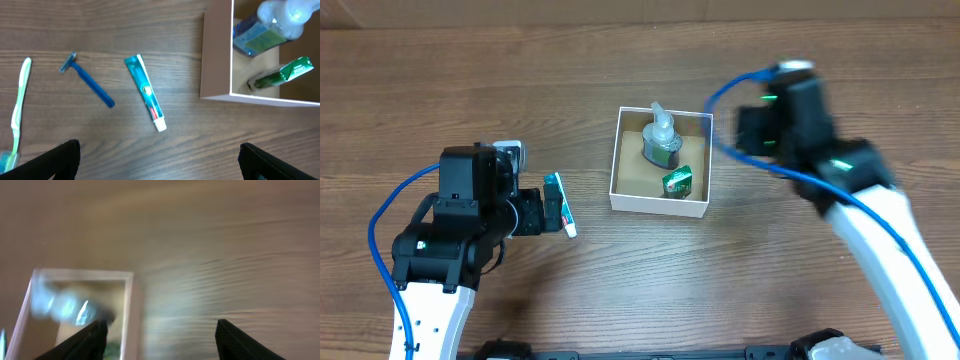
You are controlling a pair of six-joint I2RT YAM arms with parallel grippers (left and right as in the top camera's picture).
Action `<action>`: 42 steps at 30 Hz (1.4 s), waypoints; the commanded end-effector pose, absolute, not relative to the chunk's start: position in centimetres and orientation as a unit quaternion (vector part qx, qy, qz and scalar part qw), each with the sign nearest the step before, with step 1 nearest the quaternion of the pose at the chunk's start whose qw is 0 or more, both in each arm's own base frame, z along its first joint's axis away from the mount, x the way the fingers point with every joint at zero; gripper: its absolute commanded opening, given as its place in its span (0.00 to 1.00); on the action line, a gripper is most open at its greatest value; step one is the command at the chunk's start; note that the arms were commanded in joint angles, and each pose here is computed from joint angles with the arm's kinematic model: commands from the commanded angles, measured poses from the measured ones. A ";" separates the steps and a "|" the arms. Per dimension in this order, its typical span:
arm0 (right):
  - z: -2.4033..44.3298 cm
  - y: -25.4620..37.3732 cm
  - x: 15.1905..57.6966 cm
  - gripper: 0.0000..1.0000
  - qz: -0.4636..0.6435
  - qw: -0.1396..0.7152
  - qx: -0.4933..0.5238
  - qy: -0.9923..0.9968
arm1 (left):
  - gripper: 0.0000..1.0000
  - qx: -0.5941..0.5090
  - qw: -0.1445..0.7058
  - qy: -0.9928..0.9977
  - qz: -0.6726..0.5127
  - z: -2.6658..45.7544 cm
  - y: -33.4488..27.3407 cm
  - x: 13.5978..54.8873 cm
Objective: Pack container
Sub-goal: 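Place the soap bar into the box beside the bottle, right gripper, then grasp the teal toothpaste tube with the left gripper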
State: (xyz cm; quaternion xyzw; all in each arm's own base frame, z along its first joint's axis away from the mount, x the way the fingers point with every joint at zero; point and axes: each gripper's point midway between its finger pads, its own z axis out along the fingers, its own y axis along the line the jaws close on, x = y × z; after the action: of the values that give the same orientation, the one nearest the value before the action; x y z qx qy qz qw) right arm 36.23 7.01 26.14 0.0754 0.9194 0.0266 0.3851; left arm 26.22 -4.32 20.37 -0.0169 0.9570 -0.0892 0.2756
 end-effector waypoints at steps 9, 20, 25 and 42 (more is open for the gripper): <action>28.6 -5.6 31.6 0.79 -0.011 0.383 0.280 0.880 | 0.04 -0.077 0.213 0.969 -0.104 15.6 -5.0 30.8; 27.3 -5.6 32.0 0.79 -0.014 0.360 0.280 0.890 | 0.04 0.012 0.124 0.983 -0.136 6.2 -13.1 33.6; 27.2 -5.6 32.0 0.79 -0.015 0.359 0.280 0.890 | 0.04 0.041 0.149 0.978 -0.141 6.2 -15.2 34.4; 27.1 -5.6 32.0 0.79 -0.015 0.358 0.280 0.890 | 0.17 -0.024 0.141 0.980 -0.142 8.1 -14.2 33.6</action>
State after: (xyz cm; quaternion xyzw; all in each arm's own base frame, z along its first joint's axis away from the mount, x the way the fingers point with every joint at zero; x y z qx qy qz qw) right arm 31.92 -5.50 27.07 0.2770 0.8918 -0.0142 0.3575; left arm 31.79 -17.71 6.15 0.0445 0.9735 -0.2017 0.0976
